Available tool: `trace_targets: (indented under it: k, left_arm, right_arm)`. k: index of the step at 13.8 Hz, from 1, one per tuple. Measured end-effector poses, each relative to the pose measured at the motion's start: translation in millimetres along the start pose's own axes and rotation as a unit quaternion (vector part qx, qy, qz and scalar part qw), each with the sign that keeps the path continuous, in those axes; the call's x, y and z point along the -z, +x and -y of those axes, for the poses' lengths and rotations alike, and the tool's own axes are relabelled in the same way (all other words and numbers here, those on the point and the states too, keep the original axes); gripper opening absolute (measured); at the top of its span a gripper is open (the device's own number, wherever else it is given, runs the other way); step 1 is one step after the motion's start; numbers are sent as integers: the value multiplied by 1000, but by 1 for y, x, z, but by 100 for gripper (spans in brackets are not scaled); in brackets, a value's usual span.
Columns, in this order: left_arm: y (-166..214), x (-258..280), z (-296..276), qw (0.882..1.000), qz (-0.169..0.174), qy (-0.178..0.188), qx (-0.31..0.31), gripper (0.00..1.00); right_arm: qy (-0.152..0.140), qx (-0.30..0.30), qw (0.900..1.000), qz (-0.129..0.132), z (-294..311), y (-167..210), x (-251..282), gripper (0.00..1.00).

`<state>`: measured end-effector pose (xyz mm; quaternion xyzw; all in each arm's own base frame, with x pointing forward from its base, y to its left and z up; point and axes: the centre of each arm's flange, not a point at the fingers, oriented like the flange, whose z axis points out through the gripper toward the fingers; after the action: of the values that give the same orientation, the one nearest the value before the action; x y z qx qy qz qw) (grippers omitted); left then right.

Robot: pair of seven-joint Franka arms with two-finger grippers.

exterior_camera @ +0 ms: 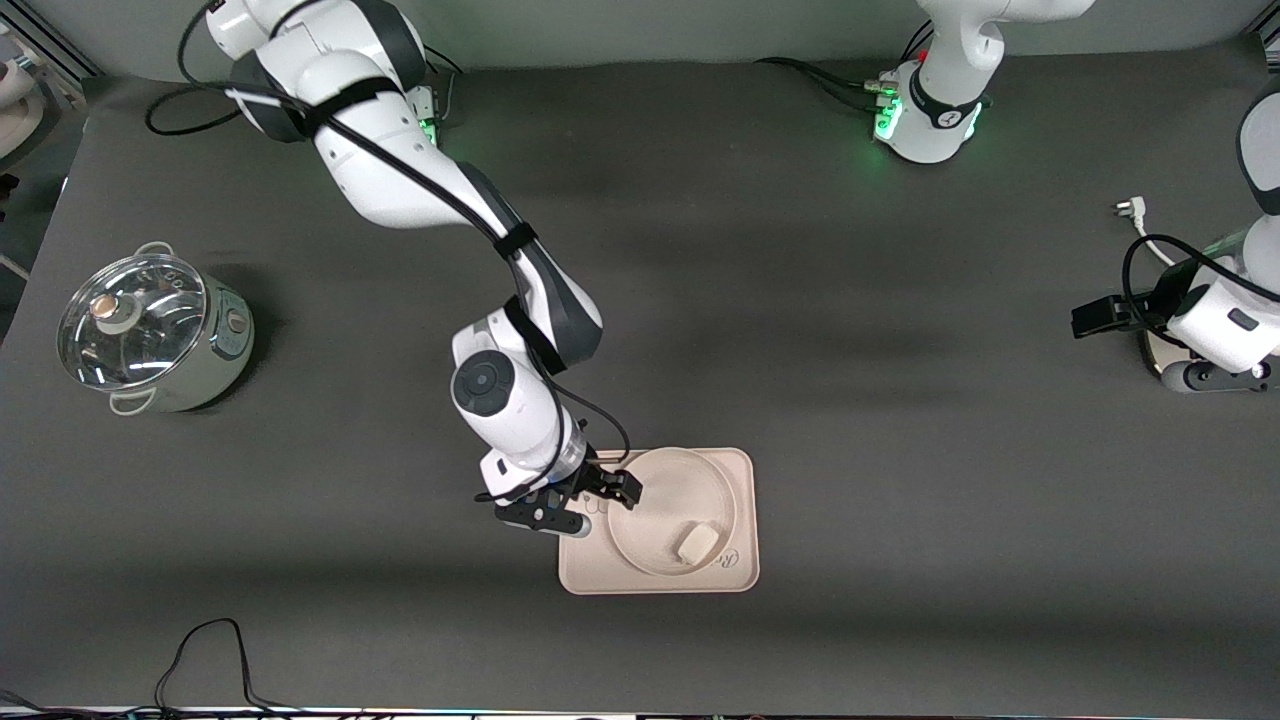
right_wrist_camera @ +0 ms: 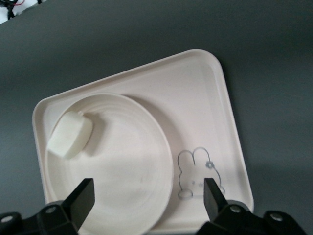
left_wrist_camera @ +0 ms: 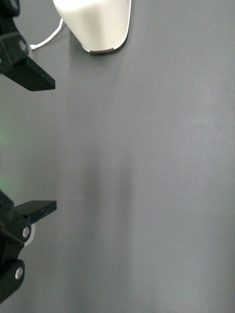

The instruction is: Place bun in plate and plate on tray

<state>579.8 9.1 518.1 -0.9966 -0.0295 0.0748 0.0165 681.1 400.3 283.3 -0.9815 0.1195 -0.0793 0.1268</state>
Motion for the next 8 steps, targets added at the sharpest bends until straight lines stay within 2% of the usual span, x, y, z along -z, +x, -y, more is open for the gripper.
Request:
trace_targets:
  k: [4, 6, 8]
  left_arm:
    - [0, 0, 0, 1000, 0, 0, 0, 100]
    - [0, 0, 0, 1000, 1, 0, 0, 100]
    - [0, -1, 0, 1000, 1, 0, 0, 100]
  right_arm:
    - [-23, -7, 999, 37, -3, 16, 146, 100]
    - [-38, -2, 997, 63, -44, 29, 223, 100]
    - [-48, 28, 995, 89, -95, 35, 291, 100]
